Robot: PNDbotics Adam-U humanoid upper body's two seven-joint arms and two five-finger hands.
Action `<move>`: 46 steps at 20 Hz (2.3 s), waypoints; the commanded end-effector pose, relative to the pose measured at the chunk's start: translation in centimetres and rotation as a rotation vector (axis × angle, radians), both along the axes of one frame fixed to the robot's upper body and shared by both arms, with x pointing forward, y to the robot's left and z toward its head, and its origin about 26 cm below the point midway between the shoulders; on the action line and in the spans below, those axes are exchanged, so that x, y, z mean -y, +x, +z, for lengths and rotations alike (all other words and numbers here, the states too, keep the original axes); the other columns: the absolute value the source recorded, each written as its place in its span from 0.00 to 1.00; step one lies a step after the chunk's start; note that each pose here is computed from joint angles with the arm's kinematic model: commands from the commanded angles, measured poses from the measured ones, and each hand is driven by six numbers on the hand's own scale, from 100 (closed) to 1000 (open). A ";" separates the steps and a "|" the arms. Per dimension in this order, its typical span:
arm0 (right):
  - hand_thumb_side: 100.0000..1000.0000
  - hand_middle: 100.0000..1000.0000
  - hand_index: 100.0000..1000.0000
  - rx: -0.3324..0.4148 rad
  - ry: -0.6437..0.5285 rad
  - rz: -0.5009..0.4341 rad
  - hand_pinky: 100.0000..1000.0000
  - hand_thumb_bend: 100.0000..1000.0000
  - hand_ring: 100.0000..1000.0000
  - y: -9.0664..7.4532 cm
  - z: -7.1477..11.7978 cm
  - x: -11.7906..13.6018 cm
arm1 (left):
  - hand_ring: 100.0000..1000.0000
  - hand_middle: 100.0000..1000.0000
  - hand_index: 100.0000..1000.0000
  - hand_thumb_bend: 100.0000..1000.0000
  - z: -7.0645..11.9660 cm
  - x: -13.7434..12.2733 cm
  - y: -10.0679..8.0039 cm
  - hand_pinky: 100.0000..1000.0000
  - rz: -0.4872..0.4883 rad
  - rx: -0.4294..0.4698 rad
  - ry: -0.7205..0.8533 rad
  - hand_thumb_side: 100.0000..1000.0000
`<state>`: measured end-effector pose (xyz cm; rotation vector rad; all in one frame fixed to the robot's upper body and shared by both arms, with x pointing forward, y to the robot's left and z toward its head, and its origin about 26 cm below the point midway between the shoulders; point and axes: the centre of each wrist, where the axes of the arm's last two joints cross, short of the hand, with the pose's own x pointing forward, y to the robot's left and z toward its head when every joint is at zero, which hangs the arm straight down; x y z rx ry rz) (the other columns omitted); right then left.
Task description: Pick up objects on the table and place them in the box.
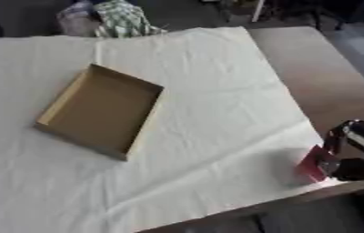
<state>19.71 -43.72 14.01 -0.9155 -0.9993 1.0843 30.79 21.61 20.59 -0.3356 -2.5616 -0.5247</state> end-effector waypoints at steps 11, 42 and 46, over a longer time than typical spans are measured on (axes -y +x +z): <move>0.00 0.33 0.44 0.094 0.029 0.040 0.85 0.00 0.66 0.7 2.7 -0.8 | 0.70 0.68 0.74 0.00 0.3 0.1 -0.3 0.51 -0.011 0.013 0.017 0.62; 0.00 0.29 0.40 0.308 -0.088 0.427 0.85 0.00 0.62 6.4 14.5 -5.6 | 0.70 0.68 0.74 0.00 0.4 0.5 -0.3 0.51 -0.035 0.011 0.023 0.62; 0.00 0.29 0.40 0.347 -0.081 0.494 0.85 0.00 0.61 7.0 16.4 -6.8 | 0.70 0.68 0.74 0.00 0.4 0.7 -0.3 0.51 -0.047 0.011 0.021 0.62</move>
